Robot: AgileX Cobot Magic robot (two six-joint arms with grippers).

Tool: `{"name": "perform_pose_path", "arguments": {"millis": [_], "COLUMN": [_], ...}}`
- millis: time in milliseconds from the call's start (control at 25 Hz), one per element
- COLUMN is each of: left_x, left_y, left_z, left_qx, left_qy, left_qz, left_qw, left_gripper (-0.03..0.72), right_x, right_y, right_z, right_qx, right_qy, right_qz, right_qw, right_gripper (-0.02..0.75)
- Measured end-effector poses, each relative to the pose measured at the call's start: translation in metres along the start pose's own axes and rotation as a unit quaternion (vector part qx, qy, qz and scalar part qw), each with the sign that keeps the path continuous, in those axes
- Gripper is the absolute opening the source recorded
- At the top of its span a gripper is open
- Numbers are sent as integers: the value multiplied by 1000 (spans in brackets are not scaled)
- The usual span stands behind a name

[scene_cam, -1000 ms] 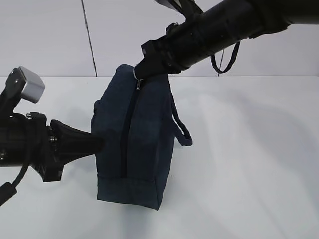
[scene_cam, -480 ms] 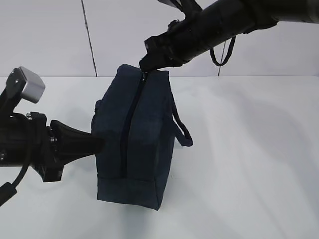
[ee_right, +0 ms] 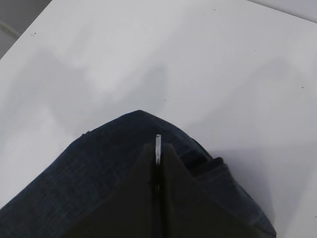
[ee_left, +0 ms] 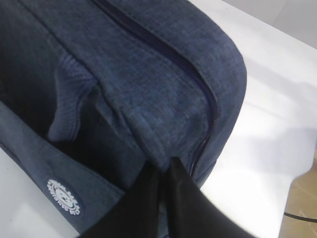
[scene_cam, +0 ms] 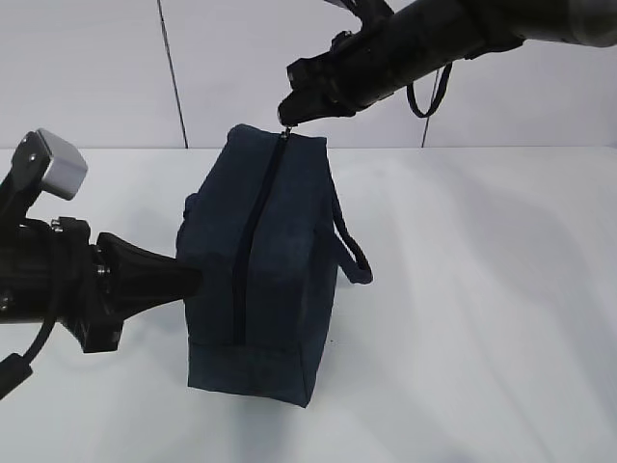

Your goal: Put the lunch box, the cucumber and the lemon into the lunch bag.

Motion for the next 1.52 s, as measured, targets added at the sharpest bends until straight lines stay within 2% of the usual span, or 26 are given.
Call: {"name": "perform_pose_path", "arguments": {"millis": [360,880,1240,1520], "left_x": [0,0,0,-4], "left_y": [1,2,7,18], "left_z": [1,2,7,24], "left_qx": [1,1,2,-7], "left_qy": [-3,-8,-30,-99], "left_qz": [4,8,27,75], "left_qw": [1000,1000,999,992], "left_gripper": [-6,-6,-6,-6], "right_x": [5,49,62,40], "right_y": [-5,3,24,27], "right_z": [-28,-67,-89,-80], "right_qx": [21,12,-28,-94], "right_qy": [18,42,79,80], "right_qz": [-13,11,73,183], "right_qw": [1000,999,994,975], "right_gripper": [8,8,8,8]}}
Point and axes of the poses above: a point on each arm's last joint axis where the gripper is mounted, x pointing out along that axis toward the gripper, z along the wrist's bending axis when the last joint is at zero, y = z × x, the point moved 3 cm from there along x, pointing out along that axis toward the gripper, and after that the axes turned 12 degrees about x, right-handed, at the moved point
